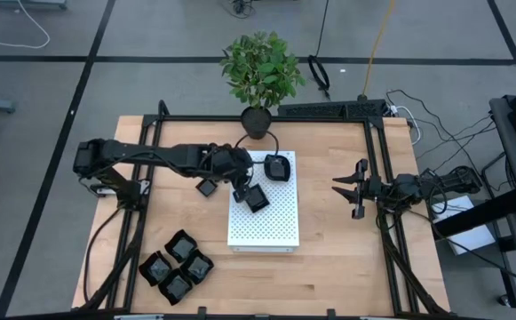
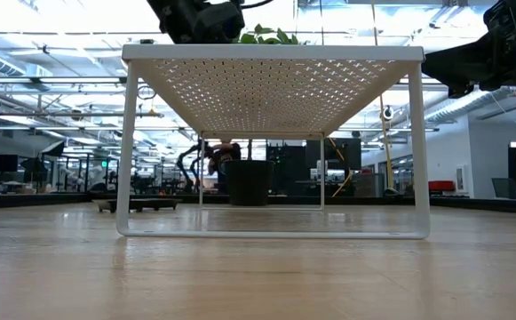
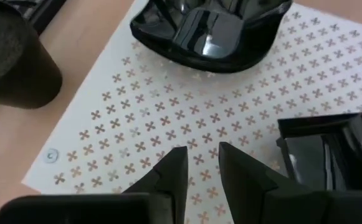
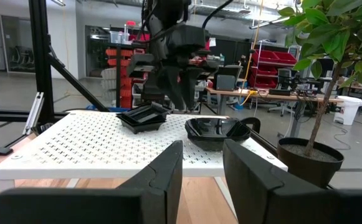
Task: Pick & Place Mini shaped plates
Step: Stack the black square plate on top of the the black square plate on the shelf
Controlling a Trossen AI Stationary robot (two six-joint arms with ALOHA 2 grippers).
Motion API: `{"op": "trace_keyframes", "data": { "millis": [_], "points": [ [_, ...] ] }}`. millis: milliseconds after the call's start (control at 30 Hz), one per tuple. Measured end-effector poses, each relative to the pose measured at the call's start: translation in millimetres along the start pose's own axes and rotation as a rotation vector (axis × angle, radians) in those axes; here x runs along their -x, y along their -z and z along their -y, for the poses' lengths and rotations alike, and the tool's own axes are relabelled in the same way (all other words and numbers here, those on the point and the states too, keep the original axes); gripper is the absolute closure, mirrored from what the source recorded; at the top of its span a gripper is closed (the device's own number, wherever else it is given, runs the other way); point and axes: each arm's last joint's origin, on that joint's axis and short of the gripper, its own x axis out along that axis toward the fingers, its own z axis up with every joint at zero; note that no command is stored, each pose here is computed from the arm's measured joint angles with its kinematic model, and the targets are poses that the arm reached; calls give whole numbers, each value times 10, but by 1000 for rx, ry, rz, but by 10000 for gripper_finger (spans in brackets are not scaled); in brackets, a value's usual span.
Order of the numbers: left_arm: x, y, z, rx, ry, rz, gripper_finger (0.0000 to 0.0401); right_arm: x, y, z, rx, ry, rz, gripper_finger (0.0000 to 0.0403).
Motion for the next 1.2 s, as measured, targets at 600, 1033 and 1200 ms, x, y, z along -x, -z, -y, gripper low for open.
{"op": "trace_keyframes", "data": {
  "millis": [600, 1033, 1200],
  "points": [
    [405, 42, -27, 94, 48, 11, 309, 0, 0, 0, 0, 0, 0, 300],
    [148, 85, 179, 41, 151, -60, 309, 0, -1, 0, -1, 0, 1, 300],
    [104, 70, 205, 44, 186, -59, 309, 0, -3, 0, -2, 0, 3, 300]
  ]
}}
